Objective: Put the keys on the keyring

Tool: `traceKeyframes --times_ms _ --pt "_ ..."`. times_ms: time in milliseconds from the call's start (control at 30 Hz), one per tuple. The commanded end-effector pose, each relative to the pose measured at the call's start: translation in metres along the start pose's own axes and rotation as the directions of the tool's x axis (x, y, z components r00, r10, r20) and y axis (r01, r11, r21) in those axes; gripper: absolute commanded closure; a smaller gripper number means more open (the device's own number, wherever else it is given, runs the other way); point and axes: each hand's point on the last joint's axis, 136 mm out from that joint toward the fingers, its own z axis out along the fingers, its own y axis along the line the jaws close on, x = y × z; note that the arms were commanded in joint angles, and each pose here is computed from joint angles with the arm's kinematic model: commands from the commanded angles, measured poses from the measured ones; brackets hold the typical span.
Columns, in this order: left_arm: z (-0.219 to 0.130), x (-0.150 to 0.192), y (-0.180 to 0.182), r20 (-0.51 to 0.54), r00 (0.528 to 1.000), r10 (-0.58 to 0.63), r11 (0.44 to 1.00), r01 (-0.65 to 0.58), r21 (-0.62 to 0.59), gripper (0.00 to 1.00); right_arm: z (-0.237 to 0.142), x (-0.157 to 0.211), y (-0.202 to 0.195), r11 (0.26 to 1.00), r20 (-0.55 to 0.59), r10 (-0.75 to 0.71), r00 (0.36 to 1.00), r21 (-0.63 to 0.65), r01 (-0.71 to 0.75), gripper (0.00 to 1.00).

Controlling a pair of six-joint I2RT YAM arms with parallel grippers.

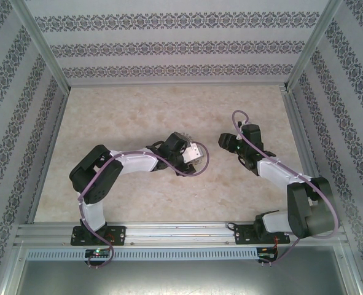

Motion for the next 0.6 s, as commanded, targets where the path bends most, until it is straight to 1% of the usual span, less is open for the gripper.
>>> traceKeyframes --times_ms 0,200,300,367,567 --pt "0.008 -0.005 -0.011 -0.003 0.999 0.044 0.998 -0.043 0.045 0.45 -0.002 -0.009 0.004 1.000 0.015 0.010 1.000 -0.016 -0.009 0.41" --pt "0.017 -0.006 -0.007 -0.011 0.999 0.053 0.998 -0.053 0.042 0.45 -0.001 -0.010 0.005 1.000 0.012 0.013 1.000 -0.020 -0.013 0.41" --pt "0.021 -0.005 -0.006 -0.020 0.998 0.059 0.997 -0.058 0.045 0.49 -0.001 -0.011 0.007 1.000 0.012 0.013 1.000 -0.024 -0.013 0.41" --pt "0.023 -0.005 -0.005 -0.020 0.998 0.061 0.997 -0.060 0.043 0.53 -0.001 -0.011 0.007 1.000 0.011 0.011 1.000 -0.025 -0.011 0.41" --pt "0.026 -0.007 -0.003 -0.013 0.998 0.065 0.997 -0.064 0.040 0.73 -0.003 -0.013 0.009 0.999 0.014 0.008 1.000 -0.031 -0.007 0.41"
